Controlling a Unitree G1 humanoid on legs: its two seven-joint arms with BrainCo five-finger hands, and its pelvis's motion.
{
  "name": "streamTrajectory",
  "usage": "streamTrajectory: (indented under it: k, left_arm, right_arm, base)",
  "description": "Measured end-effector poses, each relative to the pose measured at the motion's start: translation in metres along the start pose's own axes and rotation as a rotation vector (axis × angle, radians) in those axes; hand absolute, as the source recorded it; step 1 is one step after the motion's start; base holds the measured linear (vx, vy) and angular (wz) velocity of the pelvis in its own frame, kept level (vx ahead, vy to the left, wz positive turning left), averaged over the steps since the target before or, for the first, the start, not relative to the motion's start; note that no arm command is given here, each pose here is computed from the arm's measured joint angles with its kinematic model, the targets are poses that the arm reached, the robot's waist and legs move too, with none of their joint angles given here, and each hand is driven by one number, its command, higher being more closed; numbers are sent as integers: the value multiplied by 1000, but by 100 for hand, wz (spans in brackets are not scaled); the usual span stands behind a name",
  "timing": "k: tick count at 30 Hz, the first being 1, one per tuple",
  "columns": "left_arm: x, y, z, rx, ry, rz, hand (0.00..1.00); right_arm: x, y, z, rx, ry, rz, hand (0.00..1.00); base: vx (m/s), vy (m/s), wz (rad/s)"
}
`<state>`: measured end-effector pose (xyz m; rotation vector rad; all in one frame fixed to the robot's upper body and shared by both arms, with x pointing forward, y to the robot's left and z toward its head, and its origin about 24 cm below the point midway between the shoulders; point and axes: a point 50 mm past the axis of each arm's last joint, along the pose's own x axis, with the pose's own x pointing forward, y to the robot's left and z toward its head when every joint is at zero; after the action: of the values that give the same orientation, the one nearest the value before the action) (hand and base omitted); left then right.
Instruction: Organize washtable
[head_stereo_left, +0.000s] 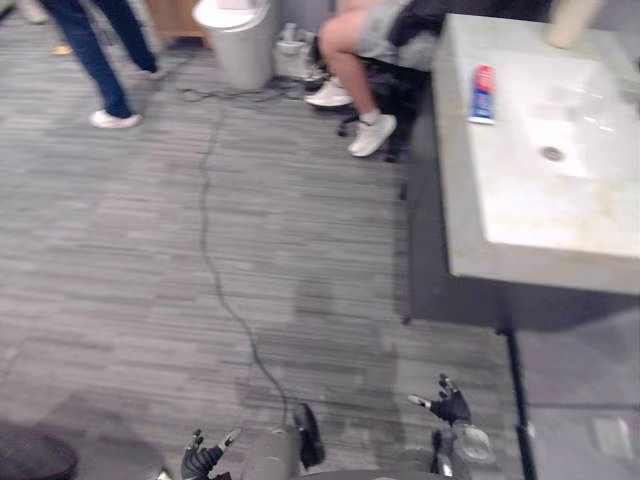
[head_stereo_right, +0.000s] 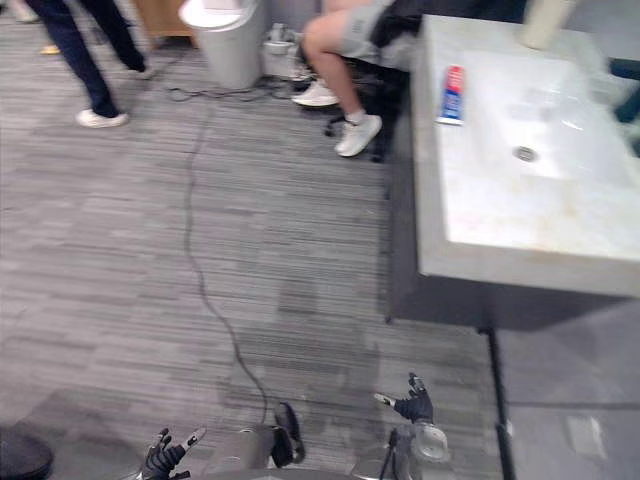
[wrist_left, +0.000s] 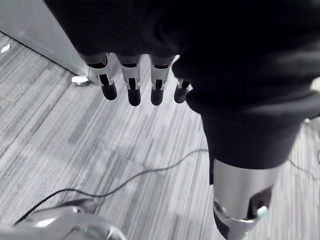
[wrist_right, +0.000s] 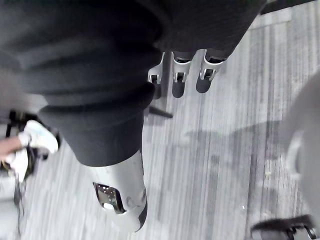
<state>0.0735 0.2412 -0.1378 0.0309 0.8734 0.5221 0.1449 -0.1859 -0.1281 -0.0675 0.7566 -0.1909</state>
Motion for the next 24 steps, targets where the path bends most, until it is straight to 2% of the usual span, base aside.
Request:
streamTrajectory:
  k: [4, 9, 13, 19, 24]
  left_arm:
    - [3, 3, 6, 19, -17, -1, 0]
    - [7, -24, 22, 43, -64, -105, 0]
    - [4, -32, 19, 9, -57, -114, 0]
    - [-4, -42, 28, -60, -117, -139, 0]
    - [-7, -47, 32, -67, -142, -154, 0]
  right_arm:
    - [2, 16, 11, -43, -44, 64, 0]
    - [-3, 10, 10, -50, -63, 60, 0]
    - [-11, 9, 8, -33, -84, 49, 0]
    - [-14, 25, 18, 10, -127, 79, 0]
    - [-17, 16, 16, 30, -128, 38, 0]
  base:
    - [315, 45, 39]
    - [458, -35, 61]
    - [695, -180, 34]
    - [710, -59, -102]
    - [532, 243, -142]
